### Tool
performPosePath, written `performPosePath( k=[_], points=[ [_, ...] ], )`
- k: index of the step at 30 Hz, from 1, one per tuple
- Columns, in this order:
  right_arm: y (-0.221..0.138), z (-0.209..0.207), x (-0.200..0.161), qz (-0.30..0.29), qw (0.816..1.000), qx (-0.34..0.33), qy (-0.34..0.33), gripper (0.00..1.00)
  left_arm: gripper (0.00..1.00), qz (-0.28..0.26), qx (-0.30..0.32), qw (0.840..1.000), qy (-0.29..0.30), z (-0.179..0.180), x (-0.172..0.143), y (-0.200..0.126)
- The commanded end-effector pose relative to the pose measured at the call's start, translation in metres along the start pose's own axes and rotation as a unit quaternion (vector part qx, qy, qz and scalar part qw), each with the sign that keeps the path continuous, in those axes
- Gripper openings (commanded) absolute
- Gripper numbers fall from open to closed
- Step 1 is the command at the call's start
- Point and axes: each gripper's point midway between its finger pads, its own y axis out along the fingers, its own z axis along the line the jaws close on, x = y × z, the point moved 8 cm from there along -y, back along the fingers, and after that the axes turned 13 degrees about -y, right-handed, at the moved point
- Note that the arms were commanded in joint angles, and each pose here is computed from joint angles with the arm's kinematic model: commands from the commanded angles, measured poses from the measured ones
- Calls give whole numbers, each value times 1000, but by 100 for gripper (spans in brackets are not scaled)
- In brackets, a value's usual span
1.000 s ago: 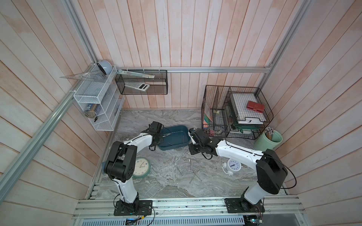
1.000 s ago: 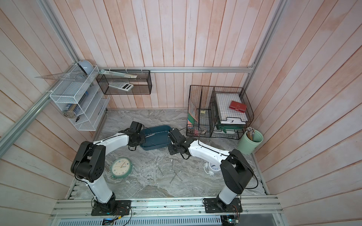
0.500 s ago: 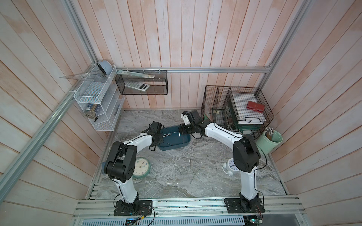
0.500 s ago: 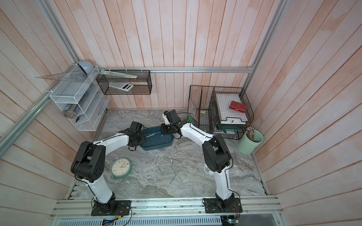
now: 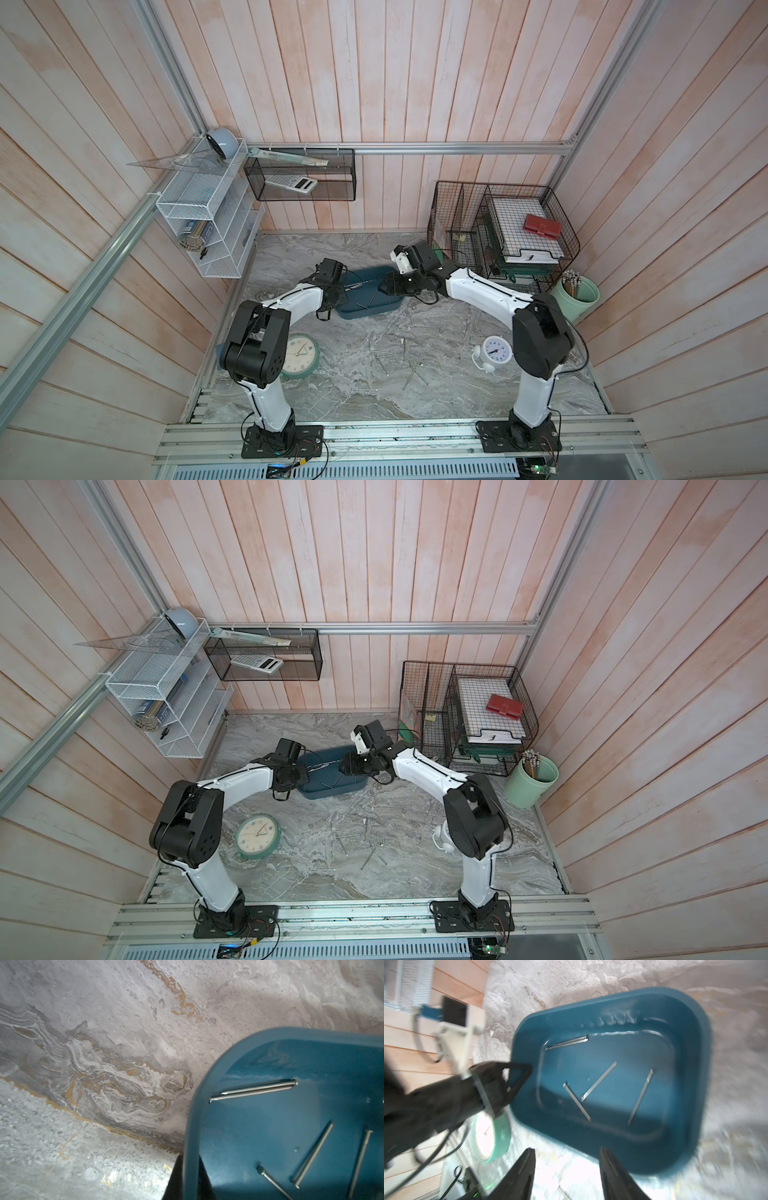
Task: Put the nails on the desktop into the storage box
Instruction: Place the nail in the storage box, then pick up the nail from the center of the board.
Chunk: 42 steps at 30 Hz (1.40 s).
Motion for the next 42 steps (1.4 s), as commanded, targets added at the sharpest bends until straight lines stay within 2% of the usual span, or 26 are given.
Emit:
performPosePath(
  k=[1, 5, 8, 17, 26, 36, 42],
  points=[
    [-38, 2, -27, 14, 998, -39, 46, 51, 0, 70, 32, 997, 6, 17, -32, 11],
    [-52, -6, -71, 51, 991, -89, 82, 47, 0, 68, 33, 997, 6, 17, -32, 12],
    [-39, -14, -97, 99, 984, -114, 99, 46, 0, 66, 32, 997, 7, 17, -32, 12],
    [11, -11, -119, 242, 955, -161, 52, 43, 0, 66, 33, 997, 13, 14, -29, 11],
    [34, -19, -134, 275, 941, -189, 51, 39, 0, 70, 34, 997, 18, 14, -30, 15],
    [49, -22, -136, 289, 937, -191, 52, 36, 0, 75, 35, 996, 21, 17, -32, 21],
    [55, -28, -146, 320, 923, -208, 53, 28, 0, 74, 32, 997, 18, 18, -31, 22]
  ],
)
